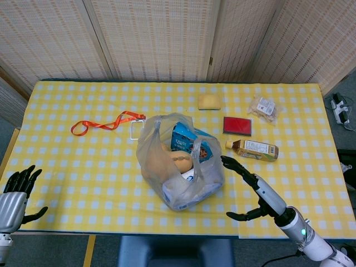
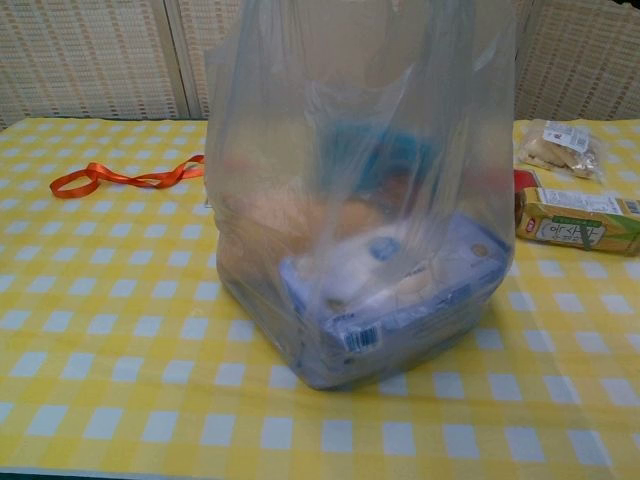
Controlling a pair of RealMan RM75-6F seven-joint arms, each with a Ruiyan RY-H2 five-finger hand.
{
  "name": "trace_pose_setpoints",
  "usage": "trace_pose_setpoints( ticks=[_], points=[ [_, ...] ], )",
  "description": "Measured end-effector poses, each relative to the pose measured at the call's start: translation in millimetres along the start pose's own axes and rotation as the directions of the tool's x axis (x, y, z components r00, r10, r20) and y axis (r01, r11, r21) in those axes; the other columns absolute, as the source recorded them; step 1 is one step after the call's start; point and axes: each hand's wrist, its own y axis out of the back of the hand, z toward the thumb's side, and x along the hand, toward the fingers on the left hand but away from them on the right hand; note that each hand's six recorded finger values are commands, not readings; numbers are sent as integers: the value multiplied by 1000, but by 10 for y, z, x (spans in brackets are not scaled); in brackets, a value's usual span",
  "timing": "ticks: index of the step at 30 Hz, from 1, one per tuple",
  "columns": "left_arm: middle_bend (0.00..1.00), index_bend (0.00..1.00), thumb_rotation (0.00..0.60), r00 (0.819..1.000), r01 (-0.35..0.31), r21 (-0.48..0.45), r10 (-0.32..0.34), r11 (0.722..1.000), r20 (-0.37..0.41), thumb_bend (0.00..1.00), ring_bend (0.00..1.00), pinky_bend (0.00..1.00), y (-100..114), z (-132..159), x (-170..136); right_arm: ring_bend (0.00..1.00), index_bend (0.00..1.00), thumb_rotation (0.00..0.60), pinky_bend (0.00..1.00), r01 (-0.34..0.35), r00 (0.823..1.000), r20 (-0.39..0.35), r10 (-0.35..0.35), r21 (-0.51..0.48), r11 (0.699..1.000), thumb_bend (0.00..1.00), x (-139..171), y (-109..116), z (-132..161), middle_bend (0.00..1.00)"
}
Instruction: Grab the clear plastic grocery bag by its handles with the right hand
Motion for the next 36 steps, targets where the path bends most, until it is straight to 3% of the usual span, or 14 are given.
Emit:
trace_pose_setpoints(
  ticks=[3, 10, 16, 25, 36],
  points=[
    [0, 0, 600, 1000, 10, 1, -10, 1000, -3, 215, 0, 0, -12, -7, 1, 0, 0, 600, 0, 2, 1000, 6, -2, -9, 1000, 252, -80, 7, -36, 0],
    [0, 0, 600, 1000, -1, -5, 0, 1000, -11, 215, 0, 0, 20, -35, -5, 0, 0, 600, 0, -36, 998, 35, 44, -202, 979, 252, -308, -32, -165, 0],
    [0, 0, 600, 1000, -3, -12, 3, 1000, -11, 215, 0, 0, 33, -46, -8, 0, 0, 600, 0, -63, 995, 52, 82, -286, 956, 252, -475, -87, -292, 0],
    [0, 0, 600, 1000, -17, -25, 17, 1000, -11, 215, 0, 0, 79, -71, -27, 0, 0, 600, 0, -110, 989, 60, 138, -341, 934, 253, -659, -213, -319, 0],
    [0, 0, 600, 1000, -23, -36, 23, 999, -3, 214, 0, 0, 107, -76, -51, 0, 0, 600, 0, -112, 986, 74, 149, -366, 924, 253, -838, -271, -292, 0]
  ],
)
